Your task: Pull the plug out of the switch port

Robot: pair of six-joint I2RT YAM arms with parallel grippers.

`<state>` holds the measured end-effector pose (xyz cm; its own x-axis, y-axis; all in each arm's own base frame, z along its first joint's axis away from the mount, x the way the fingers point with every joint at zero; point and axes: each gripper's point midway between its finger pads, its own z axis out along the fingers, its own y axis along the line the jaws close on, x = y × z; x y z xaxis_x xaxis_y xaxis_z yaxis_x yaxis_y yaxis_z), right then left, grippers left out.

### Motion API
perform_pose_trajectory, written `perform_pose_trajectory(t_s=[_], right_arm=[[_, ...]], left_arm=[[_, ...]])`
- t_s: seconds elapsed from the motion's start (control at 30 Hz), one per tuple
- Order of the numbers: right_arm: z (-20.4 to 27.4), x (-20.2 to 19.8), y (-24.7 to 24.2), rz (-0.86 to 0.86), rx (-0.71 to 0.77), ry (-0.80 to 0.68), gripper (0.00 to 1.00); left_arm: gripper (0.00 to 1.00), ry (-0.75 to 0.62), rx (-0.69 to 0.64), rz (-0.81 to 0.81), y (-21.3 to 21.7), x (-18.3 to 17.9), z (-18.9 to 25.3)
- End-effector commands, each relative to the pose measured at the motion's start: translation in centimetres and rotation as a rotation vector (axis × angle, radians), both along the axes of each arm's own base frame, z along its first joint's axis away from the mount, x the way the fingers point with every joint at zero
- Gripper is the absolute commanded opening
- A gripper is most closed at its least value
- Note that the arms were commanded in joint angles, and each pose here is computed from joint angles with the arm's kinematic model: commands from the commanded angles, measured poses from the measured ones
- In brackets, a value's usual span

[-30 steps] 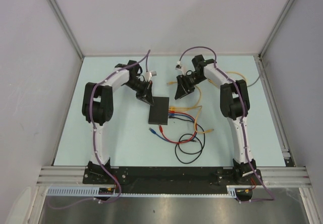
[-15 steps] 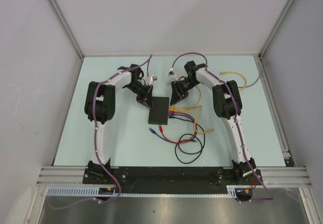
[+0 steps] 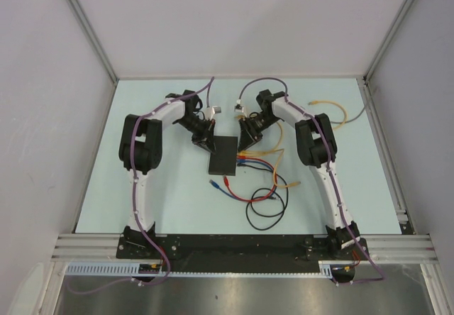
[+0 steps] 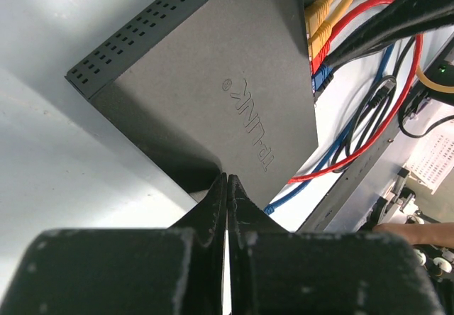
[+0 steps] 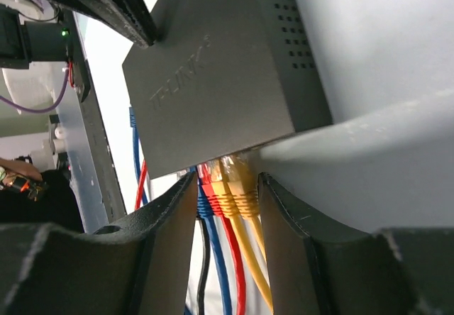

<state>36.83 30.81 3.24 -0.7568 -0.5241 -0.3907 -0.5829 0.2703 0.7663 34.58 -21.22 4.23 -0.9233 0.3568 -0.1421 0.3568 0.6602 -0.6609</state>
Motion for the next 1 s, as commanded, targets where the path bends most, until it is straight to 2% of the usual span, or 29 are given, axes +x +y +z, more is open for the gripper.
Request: perform_pose_trajectory(t_s=[0.0,0.17,0.27,0.77,0.97], right_arm=[[-2.0,-0.9,0.3,0.040,-0.037,0.003,0.45],[-2.3,0.0,0.4,0.013,-0.040,-0.001,0.44],[-2.7,0.5,0.3,-0.008,-0.065,-0.007,0.40],[-3.9,0.3,0.6,0.008,-0.121,-0.030,0.33],[-4.6,0.2,0.4,0.010,-0.149,-0.037,0.22]], left_arm=[[0.00,-0.038,0.017,-0.010,-0.1,0.9,0.0],[0.00,-0.043,0.014,-0.013,-0.3,1.0,0.2],[0.00,-0.046,0.016,-0.016,-0.4,1.0,0.2],[0.00,-0.059,0.019,-0.027,-0.6,1.0,0.3],[0.00,-0.058,0.021,-0.027,-0.6,1.0,0.3]])
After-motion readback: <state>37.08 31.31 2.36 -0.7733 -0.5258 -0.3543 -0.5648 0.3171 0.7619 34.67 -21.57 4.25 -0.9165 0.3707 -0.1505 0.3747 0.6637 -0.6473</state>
